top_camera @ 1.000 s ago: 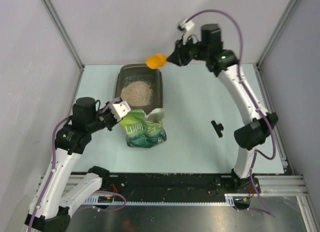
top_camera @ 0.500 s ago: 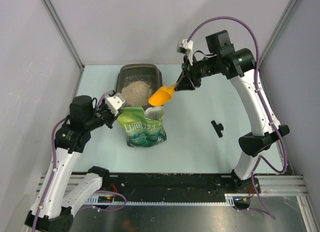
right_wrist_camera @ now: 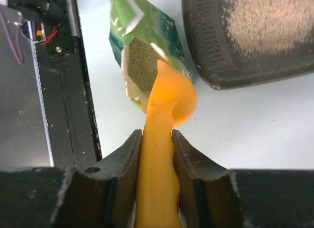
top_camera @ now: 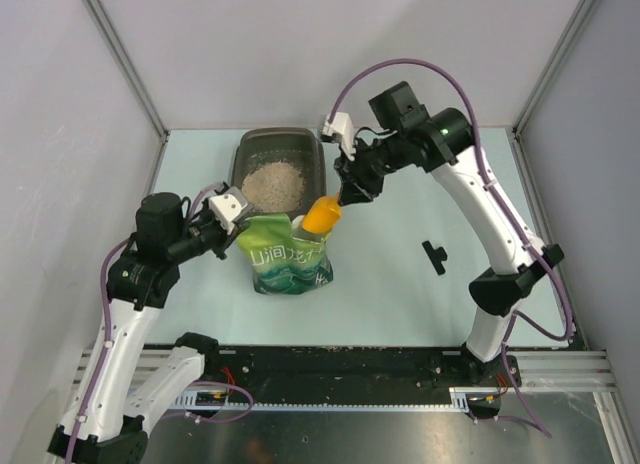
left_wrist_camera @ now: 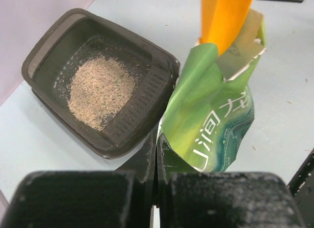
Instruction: Fill the litter box with clean litter
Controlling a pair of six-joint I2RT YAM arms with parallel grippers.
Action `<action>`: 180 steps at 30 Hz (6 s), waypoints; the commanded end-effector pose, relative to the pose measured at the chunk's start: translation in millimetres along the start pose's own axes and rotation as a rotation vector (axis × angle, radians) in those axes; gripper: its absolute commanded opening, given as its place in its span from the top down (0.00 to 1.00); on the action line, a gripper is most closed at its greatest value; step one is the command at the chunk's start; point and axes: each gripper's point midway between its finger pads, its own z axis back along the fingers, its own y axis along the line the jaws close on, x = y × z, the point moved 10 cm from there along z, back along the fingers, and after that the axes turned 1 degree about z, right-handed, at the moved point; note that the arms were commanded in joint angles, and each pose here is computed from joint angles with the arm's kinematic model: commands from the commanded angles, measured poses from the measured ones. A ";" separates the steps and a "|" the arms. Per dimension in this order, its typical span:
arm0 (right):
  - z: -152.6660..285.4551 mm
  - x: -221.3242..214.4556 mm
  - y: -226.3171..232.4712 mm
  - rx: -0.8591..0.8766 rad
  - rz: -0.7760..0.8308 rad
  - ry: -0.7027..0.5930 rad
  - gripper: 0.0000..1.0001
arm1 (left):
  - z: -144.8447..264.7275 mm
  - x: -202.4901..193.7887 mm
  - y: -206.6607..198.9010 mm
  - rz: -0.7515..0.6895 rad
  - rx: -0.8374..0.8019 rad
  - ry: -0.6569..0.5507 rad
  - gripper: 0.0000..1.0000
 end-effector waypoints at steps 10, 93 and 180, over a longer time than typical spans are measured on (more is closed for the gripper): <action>-71.1 -16.6 -1.4 -0.302 -0.501 0.284 1.00 | 14.0 32.0 -17.5 0.020 -0.160 -0.237 1.00; -28.8 -126.9 -135.2 0.518 -1.267 -0.402 1.00 | -19.5 25.6 26.0 -0.139 -0.018 -0.054 1.00; 53.2 -12.1 -35.8 0.056 -0.292 -0.240 1.00 | -35.2 19.8 -6.9 -0.017 -0.414 -0.160 0.88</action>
